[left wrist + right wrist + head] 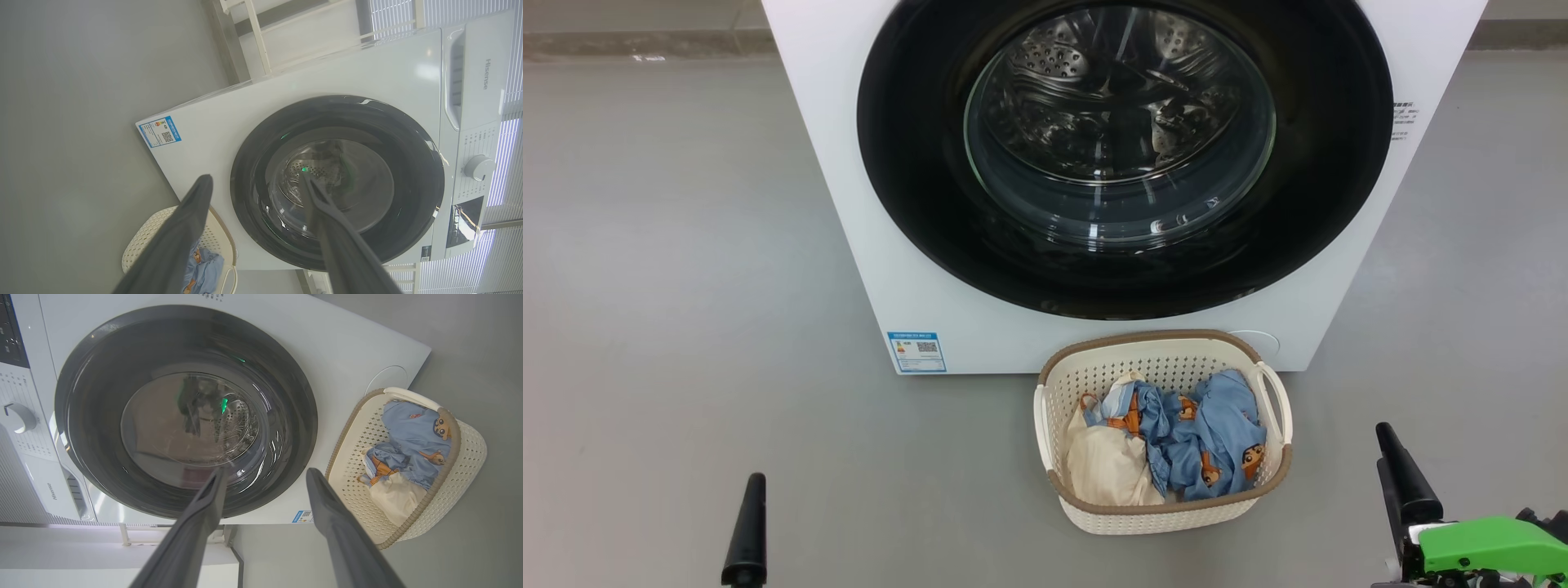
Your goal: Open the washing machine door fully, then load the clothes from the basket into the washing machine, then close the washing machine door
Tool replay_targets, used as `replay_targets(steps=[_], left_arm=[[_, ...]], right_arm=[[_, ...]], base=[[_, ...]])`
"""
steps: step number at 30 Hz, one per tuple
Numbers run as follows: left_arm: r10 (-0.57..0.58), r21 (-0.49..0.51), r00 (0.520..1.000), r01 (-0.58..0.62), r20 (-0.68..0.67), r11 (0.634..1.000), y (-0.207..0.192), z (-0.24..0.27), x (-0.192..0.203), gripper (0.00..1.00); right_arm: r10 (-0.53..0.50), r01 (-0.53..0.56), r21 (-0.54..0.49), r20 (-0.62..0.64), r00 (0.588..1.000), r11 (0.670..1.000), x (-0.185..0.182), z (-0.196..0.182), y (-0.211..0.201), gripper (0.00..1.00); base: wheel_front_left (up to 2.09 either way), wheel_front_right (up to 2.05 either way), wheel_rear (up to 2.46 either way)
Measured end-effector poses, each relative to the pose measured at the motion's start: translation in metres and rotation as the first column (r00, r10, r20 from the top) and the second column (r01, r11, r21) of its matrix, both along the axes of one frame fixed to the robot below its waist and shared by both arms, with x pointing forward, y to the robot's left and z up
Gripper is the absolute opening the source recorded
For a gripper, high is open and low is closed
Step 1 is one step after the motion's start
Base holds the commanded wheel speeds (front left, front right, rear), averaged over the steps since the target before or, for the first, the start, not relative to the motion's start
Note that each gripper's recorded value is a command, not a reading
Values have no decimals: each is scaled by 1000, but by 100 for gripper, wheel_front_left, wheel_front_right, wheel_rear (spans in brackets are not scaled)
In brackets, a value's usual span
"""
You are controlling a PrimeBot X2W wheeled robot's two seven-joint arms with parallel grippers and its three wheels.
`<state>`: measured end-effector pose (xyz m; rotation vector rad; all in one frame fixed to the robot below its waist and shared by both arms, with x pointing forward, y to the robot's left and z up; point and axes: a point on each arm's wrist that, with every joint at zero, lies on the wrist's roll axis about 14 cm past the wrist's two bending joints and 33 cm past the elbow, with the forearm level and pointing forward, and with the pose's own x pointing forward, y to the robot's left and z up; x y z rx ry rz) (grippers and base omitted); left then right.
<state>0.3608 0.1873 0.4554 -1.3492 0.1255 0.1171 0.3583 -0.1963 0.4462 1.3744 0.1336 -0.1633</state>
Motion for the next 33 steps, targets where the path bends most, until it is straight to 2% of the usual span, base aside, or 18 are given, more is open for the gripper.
replay_targets(steps=[5, 14, 19, 27, 33], left_arm=[[-7, 80, 1000, 6, 7, 997, 2, 2, 1, 100], [-26, 225, 1000, 22, 12, 974, 2, 5, 2, 100], [-36, 271, 999, 30, 16, 962, 0, 6, 3, 100], [-52, 382, 998, 40, 22, 923, 1, 9, 3, 100], [-63, 476, 998, 45, 22, 878, 2, 10, 3, 100]], right_arm=[[16, -15, -85, 7, 1000, 996, 2, 3, -2, 100], [44, -43, -246, -1, 999, 968, 2, 4, -3, 100], [62, -60, -297, -4, 998, 953, 3, 4, -1, 100], [82, -76, -401, 0, 997, 913, 4, 7, 0, 100], [109, -96, -492, -3, 994, 865, 5, 9, 1, 100]], base=[[0, 0, 0], [0, 0, 0], [0, 0, 0], [0, 0, 0], [0, 0, 0]])
